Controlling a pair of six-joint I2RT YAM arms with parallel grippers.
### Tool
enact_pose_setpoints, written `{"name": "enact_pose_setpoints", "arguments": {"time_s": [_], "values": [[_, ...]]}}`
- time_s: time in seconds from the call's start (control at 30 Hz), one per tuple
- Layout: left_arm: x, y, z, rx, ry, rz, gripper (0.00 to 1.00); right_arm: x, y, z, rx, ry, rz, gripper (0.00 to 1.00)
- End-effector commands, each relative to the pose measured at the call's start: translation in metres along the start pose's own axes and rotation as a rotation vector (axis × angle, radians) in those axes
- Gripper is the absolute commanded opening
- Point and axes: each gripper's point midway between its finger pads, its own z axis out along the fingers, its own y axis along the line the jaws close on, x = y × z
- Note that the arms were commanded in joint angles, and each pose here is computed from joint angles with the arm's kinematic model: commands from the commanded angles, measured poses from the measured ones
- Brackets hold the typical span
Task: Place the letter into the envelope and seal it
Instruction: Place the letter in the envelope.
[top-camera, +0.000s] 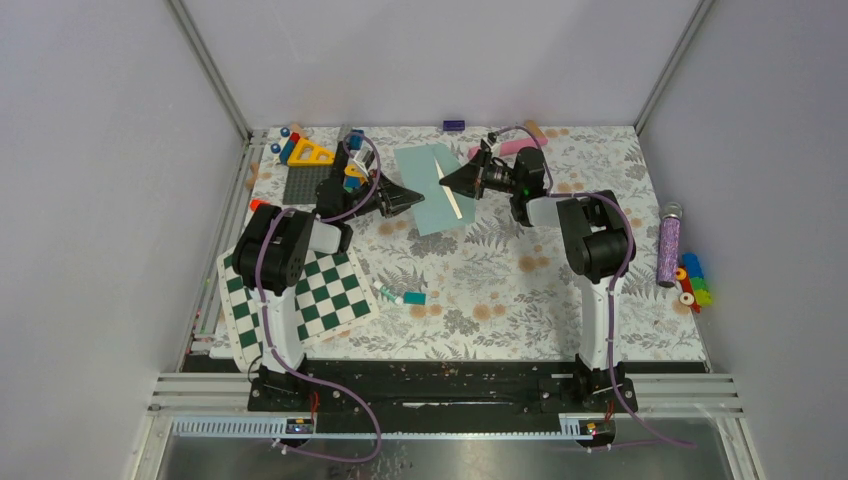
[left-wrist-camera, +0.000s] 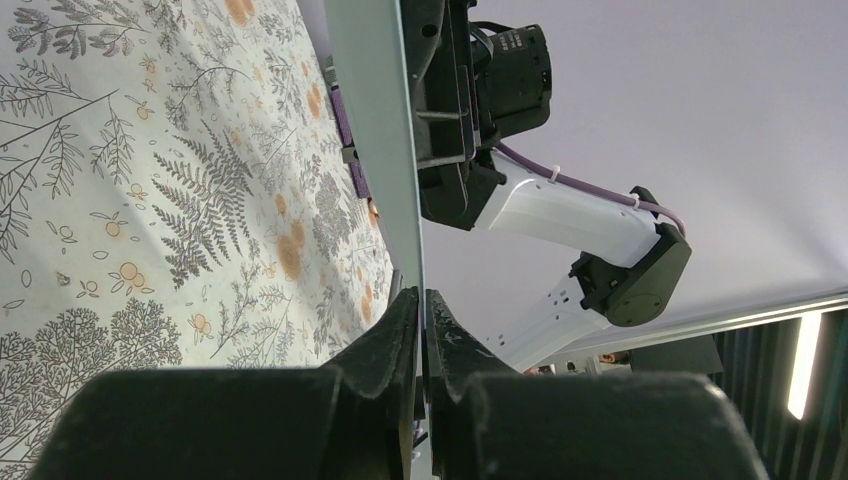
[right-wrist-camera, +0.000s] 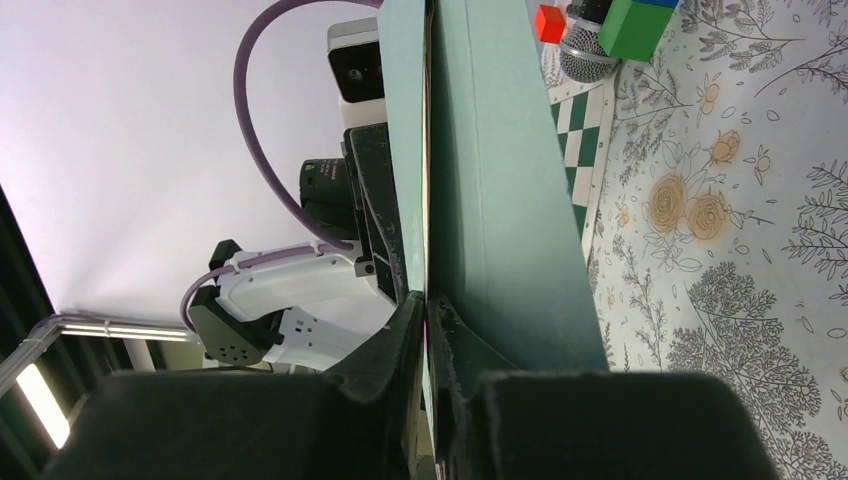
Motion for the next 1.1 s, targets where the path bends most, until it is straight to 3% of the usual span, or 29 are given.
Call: {"name": "enact_pose_setpoints", "arguments": {"time_s": [0.0, 0.1, 0.2, 0.5, 1.07], "values": [[-0.001, -0.023, 0.000, 0.059, 0.000, 0.082, 0.05, -0.007, 0.039, -0.003, -0.061, -0.033, -0.113, 0.17], [-0.001, -0.022, 0.000, 0.059, 0.000, 0.081, 0.05, -0.008, 0.040, -0.003, -0.063, -0.037, -0.110, 0.25], [-0.001, -0.023, 0.000, 0.059, -0.001, 0.081, 0.05, -0.009, 0.038, -0.005, -0.060, -0.044, -0.102, 0.26], [-0.001, -0.023, 0.000, 0.060, -0.002, 0.081, 0.05, -0.011, 0.035, -0.007, -0.056, -0.069, -0.083, 0.00], [-0.001, -0.024, 0.000, 0.060, -0.006, 0.081, 0.05, -0.021, 0.039, -0.017, -0.049, -0.157, -0.102, 0.00]]}}
